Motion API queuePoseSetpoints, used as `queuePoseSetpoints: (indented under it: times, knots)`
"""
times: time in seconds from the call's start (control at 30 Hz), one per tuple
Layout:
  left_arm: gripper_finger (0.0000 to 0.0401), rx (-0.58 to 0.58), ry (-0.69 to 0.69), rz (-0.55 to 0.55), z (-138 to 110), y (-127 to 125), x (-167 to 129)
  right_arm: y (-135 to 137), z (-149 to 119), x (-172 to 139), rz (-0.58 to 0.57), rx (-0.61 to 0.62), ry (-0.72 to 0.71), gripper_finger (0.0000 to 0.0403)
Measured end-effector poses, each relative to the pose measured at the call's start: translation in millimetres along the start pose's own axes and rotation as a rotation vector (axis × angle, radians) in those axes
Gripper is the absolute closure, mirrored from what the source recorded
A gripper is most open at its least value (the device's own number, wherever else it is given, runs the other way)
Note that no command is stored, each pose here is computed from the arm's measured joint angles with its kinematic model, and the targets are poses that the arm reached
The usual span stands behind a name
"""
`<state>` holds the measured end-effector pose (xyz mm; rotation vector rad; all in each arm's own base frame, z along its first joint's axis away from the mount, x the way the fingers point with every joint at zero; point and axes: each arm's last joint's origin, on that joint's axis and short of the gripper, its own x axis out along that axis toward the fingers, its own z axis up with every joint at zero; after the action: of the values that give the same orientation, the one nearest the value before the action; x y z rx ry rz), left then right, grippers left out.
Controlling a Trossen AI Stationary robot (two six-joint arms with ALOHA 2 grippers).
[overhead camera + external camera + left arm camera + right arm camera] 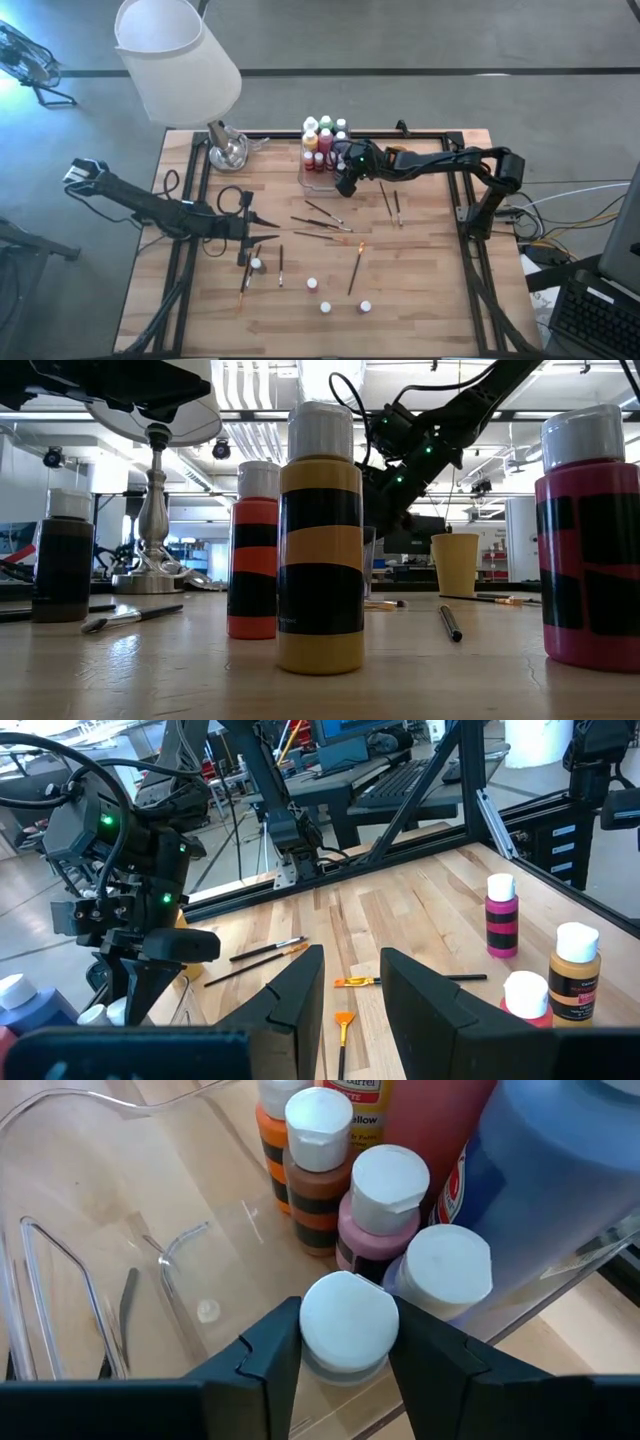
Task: Pick & Place Paint Supplies
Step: Put the small gray paint bottle into the bin, then put the small pink paint bottle into the bin
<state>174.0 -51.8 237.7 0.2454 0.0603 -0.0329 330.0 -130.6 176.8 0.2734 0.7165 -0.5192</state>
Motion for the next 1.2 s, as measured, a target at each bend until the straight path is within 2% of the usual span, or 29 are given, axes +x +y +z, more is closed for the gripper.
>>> queuePoseSetpoints:
  times: [0.37, 0.63, 0.87, 1.2]
  knots:
    - [0.0293, 0.000, 0.000, 0.000, 0, 0, 0, 1, 0, 0, 0.002, -0.010, -0.002, 0.0276]
    - [0.0293, 0.000, 0.000, 0.000, 0, 0, 0, 2, 4, -12, 0.012, -0.028, -0.018, 0.0233]
    - [0.0293, 0.000, 0.000, 0.000, 0, 0, 0, 9, 13, -29, 0.036, -0.060, -0.079, 0.0216]
    - [0.0293, 0.000, 0.001, 0.000, 0, 0, 0, 32, 29, -82, 0.119, -0.127, -0.210, 0.0242]
